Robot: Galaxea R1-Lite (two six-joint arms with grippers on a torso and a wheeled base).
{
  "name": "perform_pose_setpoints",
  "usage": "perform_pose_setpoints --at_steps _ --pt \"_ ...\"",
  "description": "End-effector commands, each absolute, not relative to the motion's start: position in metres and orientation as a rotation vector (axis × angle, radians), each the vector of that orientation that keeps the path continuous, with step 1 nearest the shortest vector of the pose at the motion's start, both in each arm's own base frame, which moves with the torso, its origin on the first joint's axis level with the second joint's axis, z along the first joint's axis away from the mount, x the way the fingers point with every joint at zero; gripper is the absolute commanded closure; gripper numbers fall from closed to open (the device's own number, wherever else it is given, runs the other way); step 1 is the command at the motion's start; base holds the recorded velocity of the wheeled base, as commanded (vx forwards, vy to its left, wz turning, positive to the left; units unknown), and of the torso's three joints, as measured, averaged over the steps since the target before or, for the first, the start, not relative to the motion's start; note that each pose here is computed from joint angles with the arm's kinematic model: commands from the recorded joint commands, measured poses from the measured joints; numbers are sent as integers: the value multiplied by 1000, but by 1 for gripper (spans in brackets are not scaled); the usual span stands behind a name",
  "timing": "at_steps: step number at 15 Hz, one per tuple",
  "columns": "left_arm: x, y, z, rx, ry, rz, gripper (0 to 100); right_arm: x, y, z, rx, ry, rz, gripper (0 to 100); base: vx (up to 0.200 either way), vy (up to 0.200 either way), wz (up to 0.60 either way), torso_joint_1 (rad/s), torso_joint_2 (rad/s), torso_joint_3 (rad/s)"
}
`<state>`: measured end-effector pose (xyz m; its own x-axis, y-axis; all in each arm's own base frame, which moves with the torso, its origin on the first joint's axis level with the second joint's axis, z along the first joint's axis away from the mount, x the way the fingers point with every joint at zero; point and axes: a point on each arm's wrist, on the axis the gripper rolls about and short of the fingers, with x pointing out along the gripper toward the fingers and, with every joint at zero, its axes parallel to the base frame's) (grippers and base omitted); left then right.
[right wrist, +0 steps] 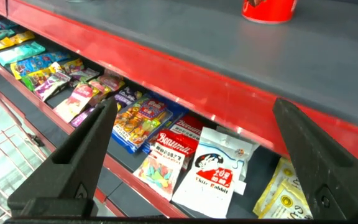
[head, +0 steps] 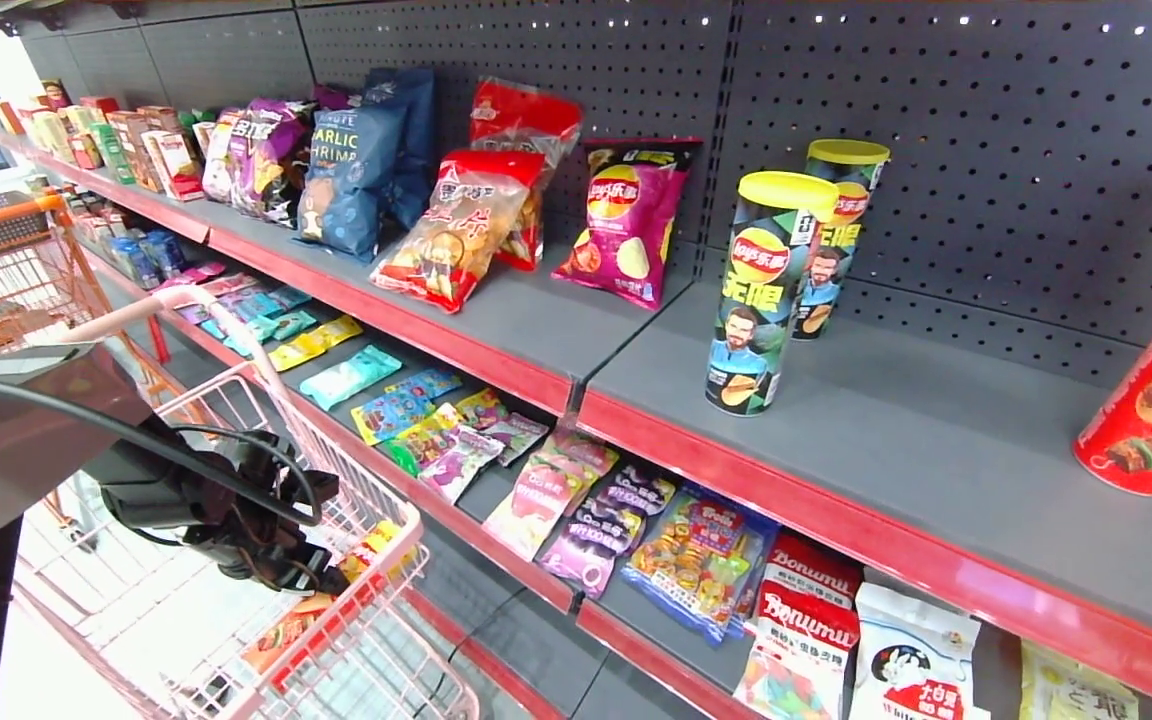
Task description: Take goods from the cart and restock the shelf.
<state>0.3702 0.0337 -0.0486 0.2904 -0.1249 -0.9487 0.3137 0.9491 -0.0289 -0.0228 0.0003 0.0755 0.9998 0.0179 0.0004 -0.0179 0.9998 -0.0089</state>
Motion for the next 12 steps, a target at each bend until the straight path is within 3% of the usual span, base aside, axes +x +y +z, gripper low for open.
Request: perform_pose_setpoints --at_steps 1,7,12 --pt "371 29 -47 169 1232 -323 0 -23 0 75 -9 0 18 0 0 0 0 -46 129 71" --pt "377 9 -58 189 1258 -374 0 -23 0 75 -9 0 18 0 0 0 0 -6 23 12" --pt "379 8 -59 189 1253 -374 0 -23 0 75 -9 0 18 0 0 0 0 0 0 0"
